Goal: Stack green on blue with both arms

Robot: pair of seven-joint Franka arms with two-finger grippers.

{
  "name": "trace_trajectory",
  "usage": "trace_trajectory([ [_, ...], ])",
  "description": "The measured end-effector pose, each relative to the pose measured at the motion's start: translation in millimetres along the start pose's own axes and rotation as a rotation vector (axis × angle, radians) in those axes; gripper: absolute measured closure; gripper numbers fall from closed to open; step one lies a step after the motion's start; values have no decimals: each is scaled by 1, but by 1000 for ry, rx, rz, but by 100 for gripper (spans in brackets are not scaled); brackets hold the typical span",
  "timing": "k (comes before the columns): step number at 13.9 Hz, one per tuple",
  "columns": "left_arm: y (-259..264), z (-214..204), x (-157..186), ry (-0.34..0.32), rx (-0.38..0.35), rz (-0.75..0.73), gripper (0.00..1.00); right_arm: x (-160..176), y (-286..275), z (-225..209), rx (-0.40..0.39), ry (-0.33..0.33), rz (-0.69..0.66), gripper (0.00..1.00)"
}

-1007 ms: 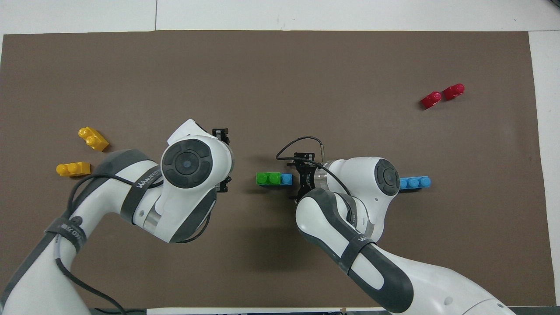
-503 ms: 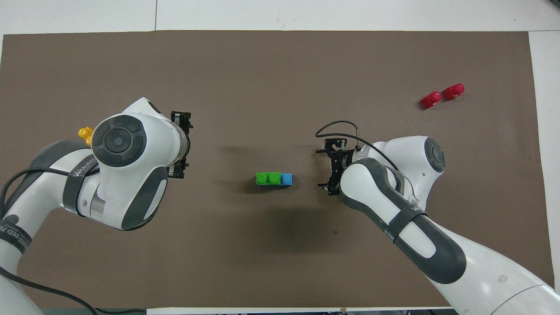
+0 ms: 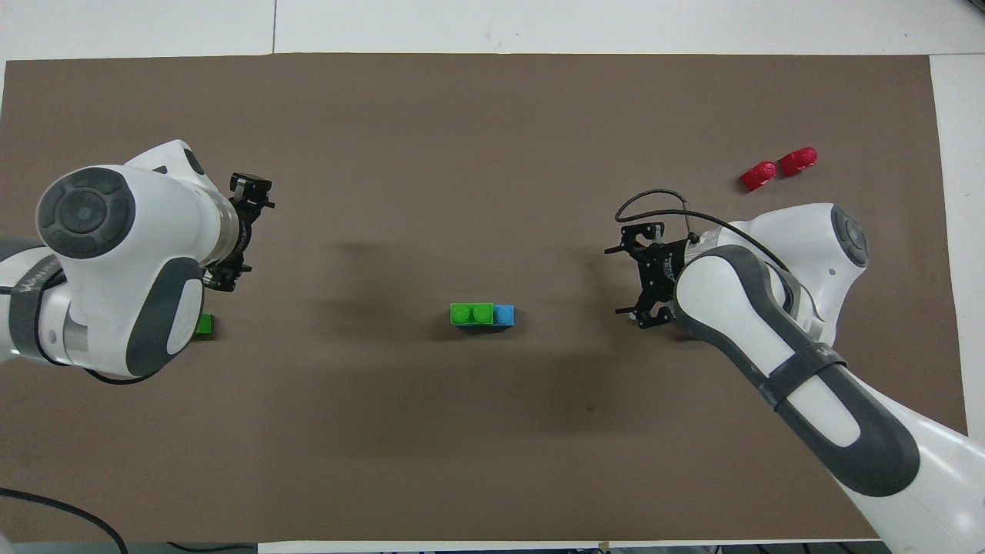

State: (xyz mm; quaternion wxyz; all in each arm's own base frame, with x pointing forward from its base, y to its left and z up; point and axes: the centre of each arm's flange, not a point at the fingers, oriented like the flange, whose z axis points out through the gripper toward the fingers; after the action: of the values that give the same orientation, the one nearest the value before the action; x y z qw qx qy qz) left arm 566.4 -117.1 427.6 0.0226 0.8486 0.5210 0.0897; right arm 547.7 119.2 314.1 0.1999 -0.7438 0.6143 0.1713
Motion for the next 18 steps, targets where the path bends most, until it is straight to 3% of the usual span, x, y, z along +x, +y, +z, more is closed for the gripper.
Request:
trace_trajectory([
  [3,-6,-11,44,13,6,165,0,-5,0,-52,7,28,-191,0],
  [10,-25,-59,131,-36,23,636,0,-22,9,-171,-146,195,-621,0],
  [12,-25,-78,140,-47,12,734,0,-29,6,-201,-204,240,-722,0],
  [18,-19,-128,145,-81,-4,956,0,-15,19,-290,-272,296,-996,0],
])
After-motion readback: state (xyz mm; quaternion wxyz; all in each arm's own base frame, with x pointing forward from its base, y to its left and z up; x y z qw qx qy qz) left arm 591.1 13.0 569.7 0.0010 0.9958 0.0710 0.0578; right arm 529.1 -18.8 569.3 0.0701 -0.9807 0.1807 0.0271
